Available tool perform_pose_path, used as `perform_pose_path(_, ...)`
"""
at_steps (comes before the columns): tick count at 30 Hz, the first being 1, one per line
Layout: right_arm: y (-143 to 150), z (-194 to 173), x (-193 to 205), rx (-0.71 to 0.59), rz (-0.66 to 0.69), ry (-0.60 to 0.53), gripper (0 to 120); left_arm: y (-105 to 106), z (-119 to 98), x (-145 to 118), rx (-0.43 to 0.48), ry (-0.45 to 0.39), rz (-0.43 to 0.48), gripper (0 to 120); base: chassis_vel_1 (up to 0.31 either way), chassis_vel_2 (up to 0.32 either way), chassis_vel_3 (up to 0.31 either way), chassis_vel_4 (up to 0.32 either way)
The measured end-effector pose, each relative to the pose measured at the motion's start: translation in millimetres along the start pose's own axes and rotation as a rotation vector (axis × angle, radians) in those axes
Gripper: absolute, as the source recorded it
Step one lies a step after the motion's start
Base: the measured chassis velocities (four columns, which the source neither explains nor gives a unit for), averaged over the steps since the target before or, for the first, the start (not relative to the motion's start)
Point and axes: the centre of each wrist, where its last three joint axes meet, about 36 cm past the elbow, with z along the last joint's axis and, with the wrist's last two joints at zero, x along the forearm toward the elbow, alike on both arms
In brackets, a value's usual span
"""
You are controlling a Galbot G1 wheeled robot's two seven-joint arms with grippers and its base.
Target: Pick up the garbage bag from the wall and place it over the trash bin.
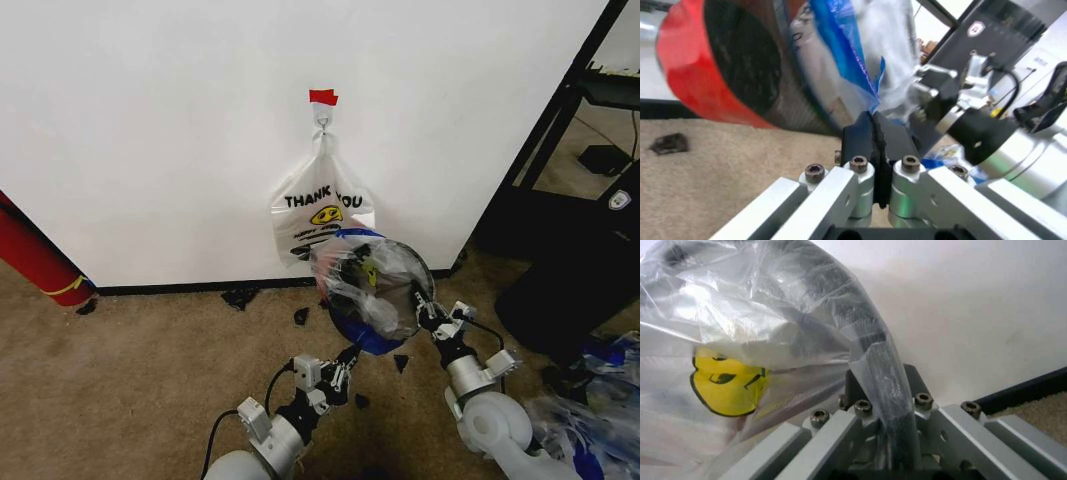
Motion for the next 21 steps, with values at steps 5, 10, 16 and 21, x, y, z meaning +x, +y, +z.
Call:
perform_pose_path(5, 3, -3, 0, -0.025, 0.006, -0.001, 0, 4, 3, 1, -0.031, -0.001, -0.015, 0, 0.000, 0.000, 0.000, 0.000)
perform_pose_path(10, 8, -6, 0, -0.064, 0.004, -0.006, 0, 12, 7, 0, -0.074, 0.002, -0.061, 0, 0.000, 0.000, 0.000, 0.000)
perform_pose_path(16, 11, -7, 1, -0.093, -0.003, -0.009, 0, 17, 11, 0, -0.116, 0.011, -0.081, 0, 0.000, 0.000, 0.000, 0.000)
perform_pose_path(21, 14, -8, 3, -0.120, -0.018, -0.009, 0, 23, 16, -2, -0.148, 0.017, -0.107, 0, 0.000, 0.000, 0.000, 0.000)
